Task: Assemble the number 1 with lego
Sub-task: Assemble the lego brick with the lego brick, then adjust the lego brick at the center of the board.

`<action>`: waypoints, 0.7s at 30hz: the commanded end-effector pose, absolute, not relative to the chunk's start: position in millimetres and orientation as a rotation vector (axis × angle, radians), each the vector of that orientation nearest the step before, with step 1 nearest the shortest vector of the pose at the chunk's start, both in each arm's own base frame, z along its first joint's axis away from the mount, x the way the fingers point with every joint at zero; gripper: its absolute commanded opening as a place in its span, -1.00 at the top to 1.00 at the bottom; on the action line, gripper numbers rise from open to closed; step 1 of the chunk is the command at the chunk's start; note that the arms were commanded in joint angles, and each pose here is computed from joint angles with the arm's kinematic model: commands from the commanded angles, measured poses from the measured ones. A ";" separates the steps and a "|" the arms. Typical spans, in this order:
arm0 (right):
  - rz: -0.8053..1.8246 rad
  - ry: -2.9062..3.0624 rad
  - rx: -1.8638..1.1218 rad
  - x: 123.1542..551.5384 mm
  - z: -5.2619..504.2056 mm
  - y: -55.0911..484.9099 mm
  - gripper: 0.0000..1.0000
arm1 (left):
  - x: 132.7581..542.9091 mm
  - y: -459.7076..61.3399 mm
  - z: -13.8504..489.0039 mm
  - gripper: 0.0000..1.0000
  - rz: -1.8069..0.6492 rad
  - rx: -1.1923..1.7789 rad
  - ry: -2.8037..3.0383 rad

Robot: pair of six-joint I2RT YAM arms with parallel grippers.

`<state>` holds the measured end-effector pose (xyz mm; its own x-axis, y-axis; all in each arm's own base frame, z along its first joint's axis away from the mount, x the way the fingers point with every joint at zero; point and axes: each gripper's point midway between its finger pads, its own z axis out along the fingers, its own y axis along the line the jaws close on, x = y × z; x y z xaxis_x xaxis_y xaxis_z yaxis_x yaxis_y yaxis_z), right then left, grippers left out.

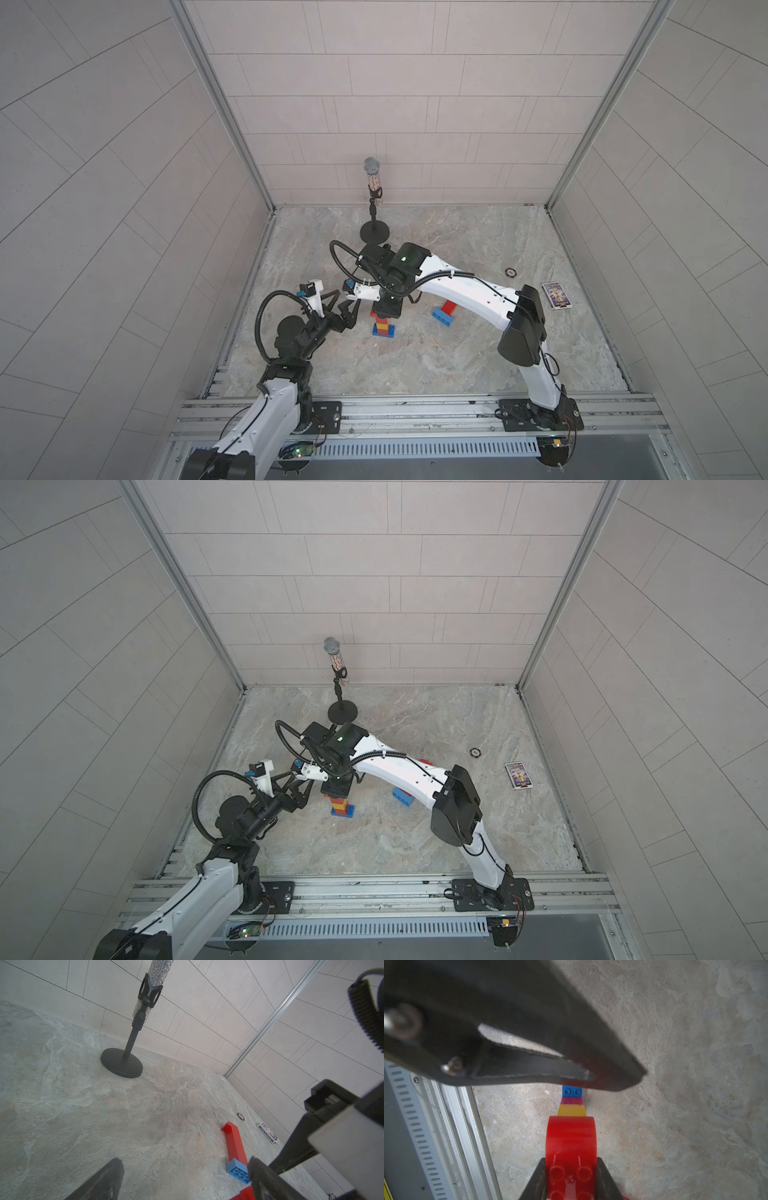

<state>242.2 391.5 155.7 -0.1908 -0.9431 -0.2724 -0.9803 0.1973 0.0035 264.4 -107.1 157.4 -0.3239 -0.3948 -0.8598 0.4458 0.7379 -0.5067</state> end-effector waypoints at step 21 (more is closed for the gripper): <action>0.172 2.315 -1.834 249.3 110.2 376.5 -0.99 | 268.0 -106.7 177.2 -1.00 -0.838 0.060 1.645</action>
<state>241.0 371.3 107.9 -0.2216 -0.9555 -0.1947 -0.9744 0.2246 0.0070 268.5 -99.4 150.6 -0.3302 -0.4046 -0.8528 0.3984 0.7593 -0.5145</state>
